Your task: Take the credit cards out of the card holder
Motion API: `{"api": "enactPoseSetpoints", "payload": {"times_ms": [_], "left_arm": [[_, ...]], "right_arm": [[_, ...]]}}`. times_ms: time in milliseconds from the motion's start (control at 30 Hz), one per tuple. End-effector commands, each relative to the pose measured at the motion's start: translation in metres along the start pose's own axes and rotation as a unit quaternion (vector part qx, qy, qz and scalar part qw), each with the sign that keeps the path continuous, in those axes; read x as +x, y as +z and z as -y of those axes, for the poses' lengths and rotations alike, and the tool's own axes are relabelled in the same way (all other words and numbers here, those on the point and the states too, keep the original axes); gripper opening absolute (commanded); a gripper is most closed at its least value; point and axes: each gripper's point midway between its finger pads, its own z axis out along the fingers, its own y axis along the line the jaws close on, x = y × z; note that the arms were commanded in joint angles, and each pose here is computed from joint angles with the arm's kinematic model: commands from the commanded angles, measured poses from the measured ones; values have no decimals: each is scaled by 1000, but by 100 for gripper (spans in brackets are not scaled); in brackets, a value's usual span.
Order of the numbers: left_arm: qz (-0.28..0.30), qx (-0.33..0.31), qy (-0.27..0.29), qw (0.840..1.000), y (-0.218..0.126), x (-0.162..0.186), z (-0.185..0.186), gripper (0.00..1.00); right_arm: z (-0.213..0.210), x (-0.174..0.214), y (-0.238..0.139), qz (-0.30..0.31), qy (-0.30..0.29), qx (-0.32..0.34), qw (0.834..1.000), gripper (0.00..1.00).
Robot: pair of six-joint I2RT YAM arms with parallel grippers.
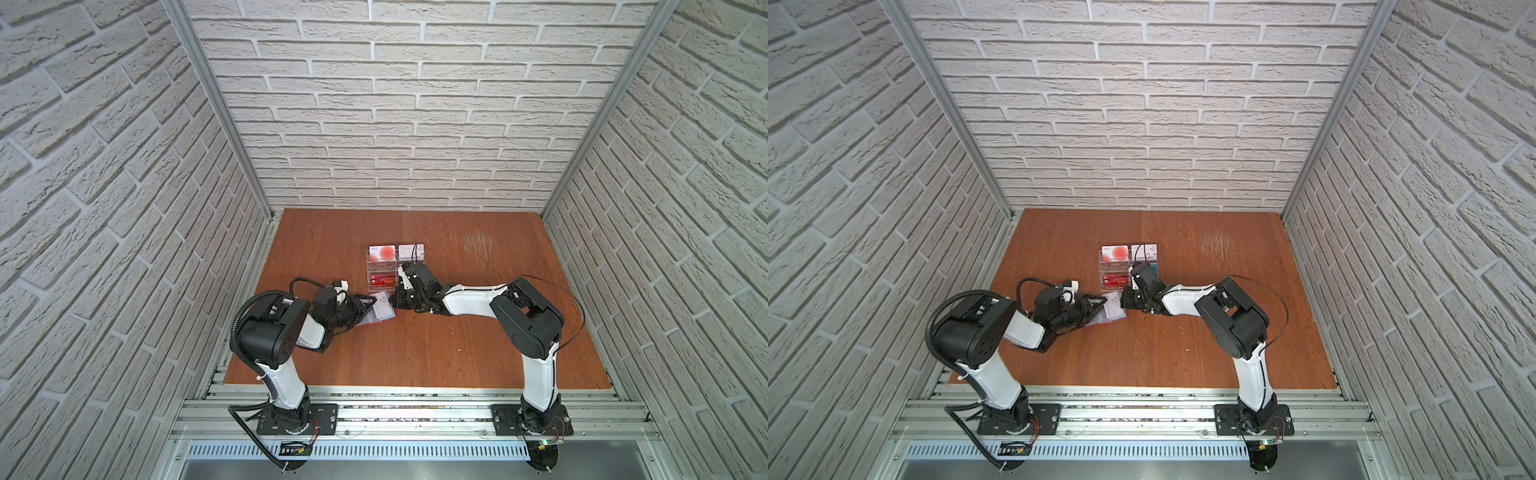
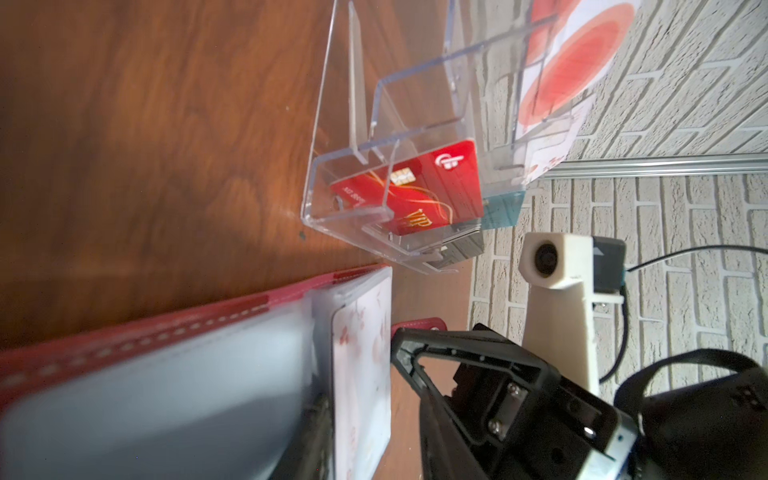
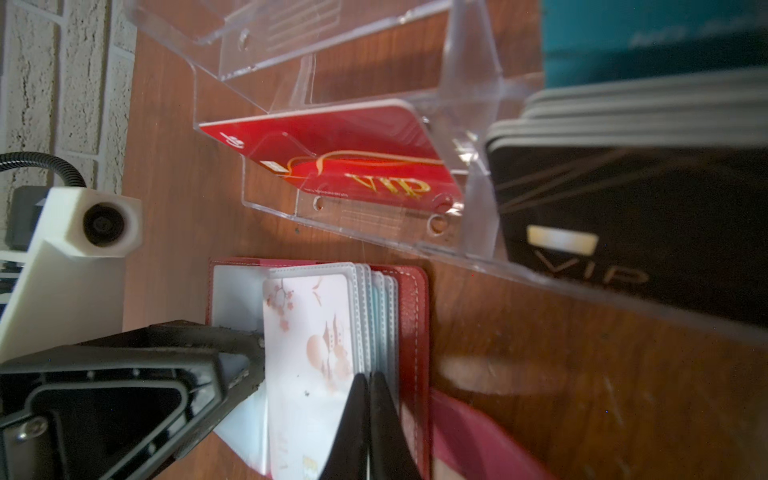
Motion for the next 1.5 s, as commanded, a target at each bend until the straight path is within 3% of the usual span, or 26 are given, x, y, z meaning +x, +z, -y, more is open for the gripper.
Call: {"api": "enactPoseSetpoints", "payload": {"times_ms": [0,667,1067,1467], "left_arm": [[3,55,41,998,-2,-4,31,37],[8,68,36,997,-9,-10,30,39],[32,44,31,998,-23,-24,23,40],[25,-24,8,999,-28,-21,-7,42]], "right_arm": [[7,25,10,-34,7,0,999,6],[10,43,16,-52,7,4,999,6],[7,46,15,-53,14,-7,998,6],[11,47,16,-60,2,18,998,6]]}}
